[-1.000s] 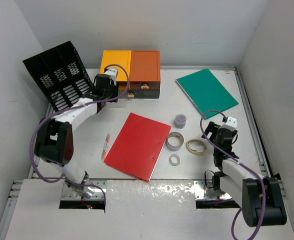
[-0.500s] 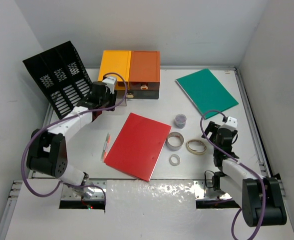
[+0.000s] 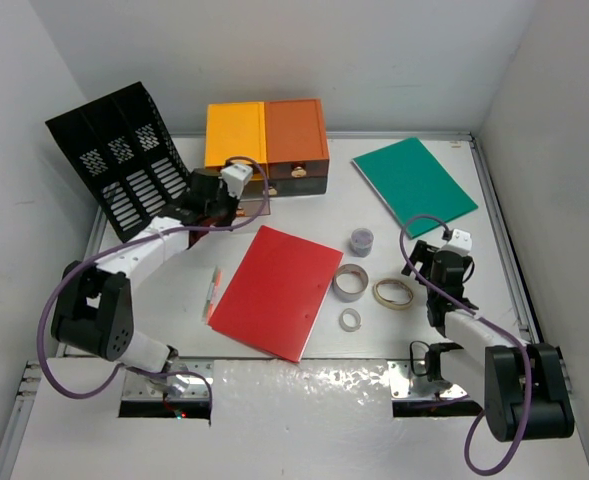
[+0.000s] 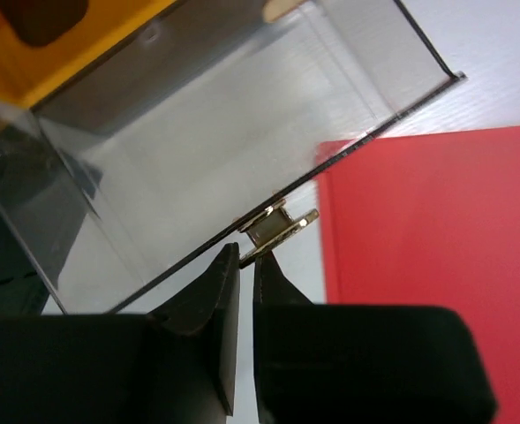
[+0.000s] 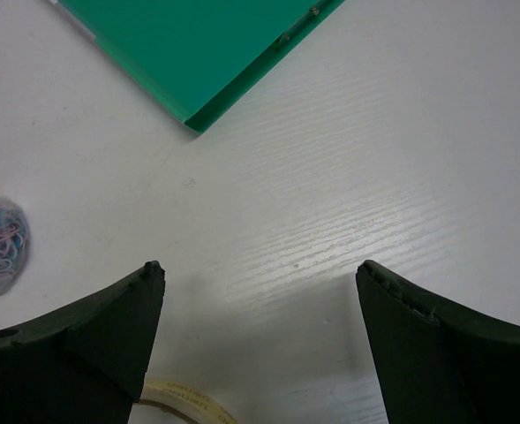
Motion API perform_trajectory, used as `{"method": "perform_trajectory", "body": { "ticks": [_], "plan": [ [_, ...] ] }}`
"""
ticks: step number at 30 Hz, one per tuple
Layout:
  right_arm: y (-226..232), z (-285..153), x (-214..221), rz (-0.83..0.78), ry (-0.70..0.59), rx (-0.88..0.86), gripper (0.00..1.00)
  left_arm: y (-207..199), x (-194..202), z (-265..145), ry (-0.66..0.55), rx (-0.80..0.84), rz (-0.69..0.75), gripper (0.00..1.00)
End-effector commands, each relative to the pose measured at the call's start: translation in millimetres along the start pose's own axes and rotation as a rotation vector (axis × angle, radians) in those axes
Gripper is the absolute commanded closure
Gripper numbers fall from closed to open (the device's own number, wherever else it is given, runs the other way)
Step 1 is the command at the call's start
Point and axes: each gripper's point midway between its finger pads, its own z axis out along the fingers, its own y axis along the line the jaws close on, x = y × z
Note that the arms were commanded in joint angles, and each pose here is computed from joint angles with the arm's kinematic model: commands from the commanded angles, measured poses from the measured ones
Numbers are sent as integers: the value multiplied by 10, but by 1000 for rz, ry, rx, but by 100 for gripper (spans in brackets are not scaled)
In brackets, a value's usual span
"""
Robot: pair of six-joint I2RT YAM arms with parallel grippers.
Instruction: Organize the desk
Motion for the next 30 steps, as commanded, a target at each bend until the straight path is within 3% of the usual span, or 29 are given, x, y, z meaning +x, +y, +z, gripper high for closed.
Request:
{"method": "perform_trajectory", "body": {
  "ticks": [1,9,18,19,20,25,28,30],
  "plan": [
    [90,29,-214,18,-49,-26,13,-262,-445,49,-151,84,43,100],
    [68,25,-216,6,-49,-17,13,-309,-434,180,-114,70,49,100],
    [115,36,-257,2,-44,-35,13,-329,-373,-151,-101,86,71,99],
    [139,38,-277,-3,-41,-45,13,-330,-385,-236,-97,92,91,94],
    [168,28,-234,-14,-14,-63,12,-336,-386,-279,-91,99,100,83],
    [381,6,-361,-45,39,-153,12,-278,-355,-626,3,98,162,68],
    [528,-29,-446,-83,64,-217,15,-274,-196,-818,41,114,235,64],
    [633,-48,-527,-105,67,-261,16,-253,-125,-903,31,107,279,50]
  ]
}}
